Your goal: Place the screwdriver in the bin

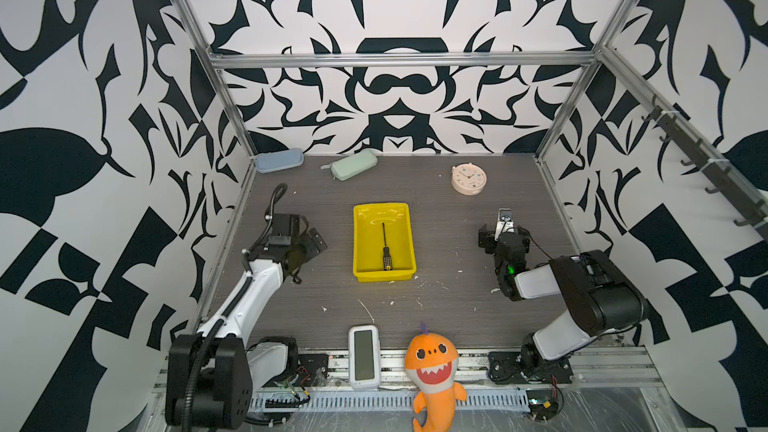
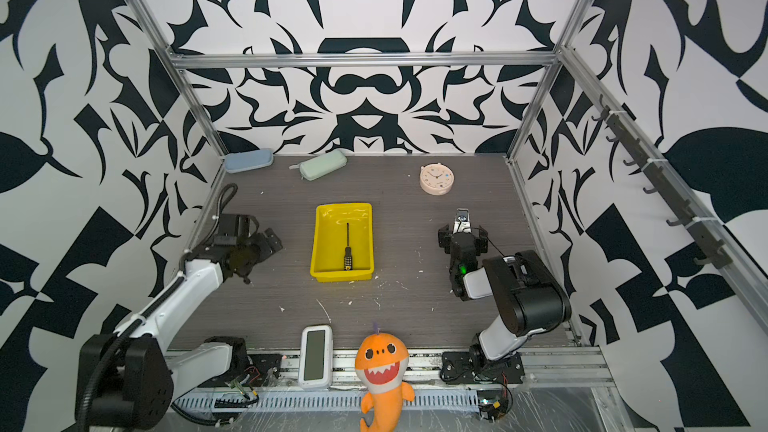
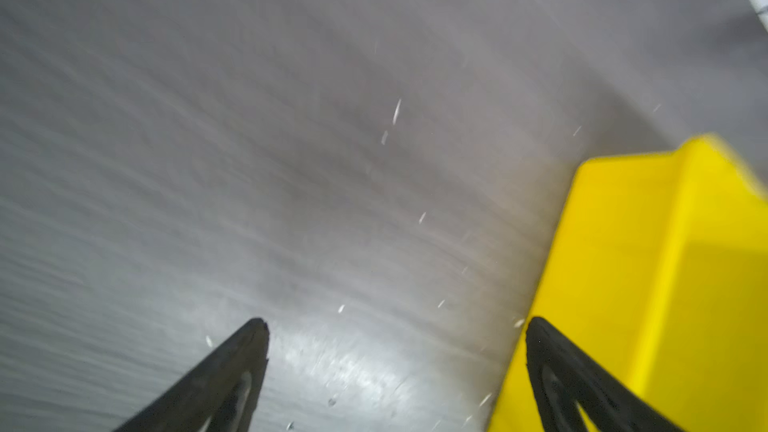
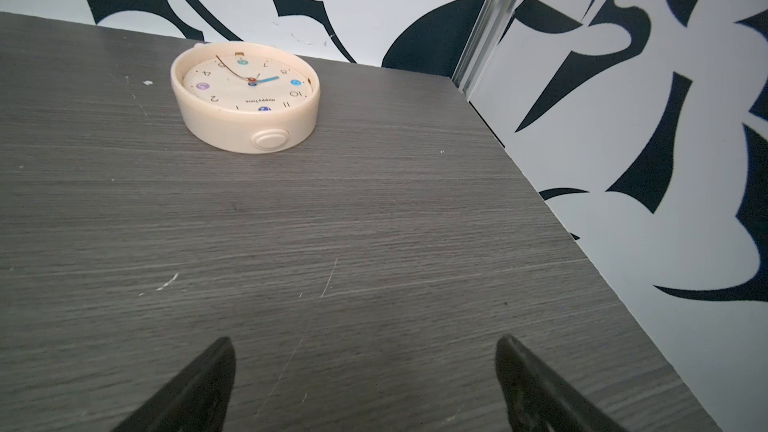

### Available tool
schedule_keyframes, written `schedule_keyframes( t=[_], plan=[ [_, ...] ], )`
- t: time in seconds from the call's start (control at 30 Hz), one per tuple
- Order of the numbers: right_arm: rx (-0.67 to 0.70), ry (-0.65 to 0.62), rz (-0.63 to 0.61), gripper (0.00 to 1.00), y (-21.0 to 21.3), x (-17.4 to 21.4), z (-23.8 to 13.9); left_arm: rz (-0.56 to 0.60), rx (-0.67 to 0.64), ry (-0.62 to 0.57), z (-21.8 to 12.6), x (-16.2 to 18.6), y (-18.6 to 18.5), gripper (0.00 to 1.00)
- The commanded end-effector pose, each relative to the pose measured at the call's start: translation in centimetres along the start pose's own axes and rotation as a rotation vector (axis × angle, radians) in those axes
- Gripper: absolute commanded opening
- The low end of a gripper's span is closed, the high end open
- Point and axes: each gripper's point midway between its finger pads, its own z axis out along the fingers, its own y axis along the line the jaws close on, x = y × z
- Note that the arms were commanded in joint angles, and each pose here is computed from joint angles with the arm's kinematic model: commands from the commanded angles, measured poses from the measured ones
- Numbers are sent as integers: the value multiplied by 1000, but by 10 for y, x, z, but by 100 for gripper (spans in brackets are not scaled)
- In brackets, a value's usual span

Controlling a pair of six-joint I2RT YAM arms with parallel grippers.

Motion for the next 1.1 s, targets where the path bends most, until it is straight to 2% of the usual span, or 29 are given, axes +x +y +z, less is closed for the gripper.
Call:
schedule_keyframes(
  t=[0.0,0.1,0.3,0.43,0.57,0.73,0.8,0.9,1.0,1.07],
  plan=[
    [16,-29,31,100,-3,-14,2,34,-163,-65,-20,-38,9,99],
    [15,-30,31,100,-3,-14,2,79,-193,-126,-17,-70,-2,99],
    [16,-31,32,100,-3,-14,2,170,-107,-206,-6,-103,-32,99],
    [17,-30,32,100,-4,-14,2,193,-227,-334,4,-116,-8,99],
    [16,-29,31,100,-3,-13,2,191,-318,-468,14,-114,20,99],
    [15,-29,31,100,-3,-13,2,232,-400,-537,13,-104,45,99],
    [15,-28,30,100,-3,-13,2,269,-366,-549,16,-100,42,99],
    [14,-29,31,100,-3,-14,2,359,-232,-582,24,-90,26,99],
    [13,-27,30,100,-3,-13,2,416,-86,-661,22,-82,8,99],
    [13,-28,31,100,-3,-14,3,478,-36,-702,18,-78,1,99]
  ],
)
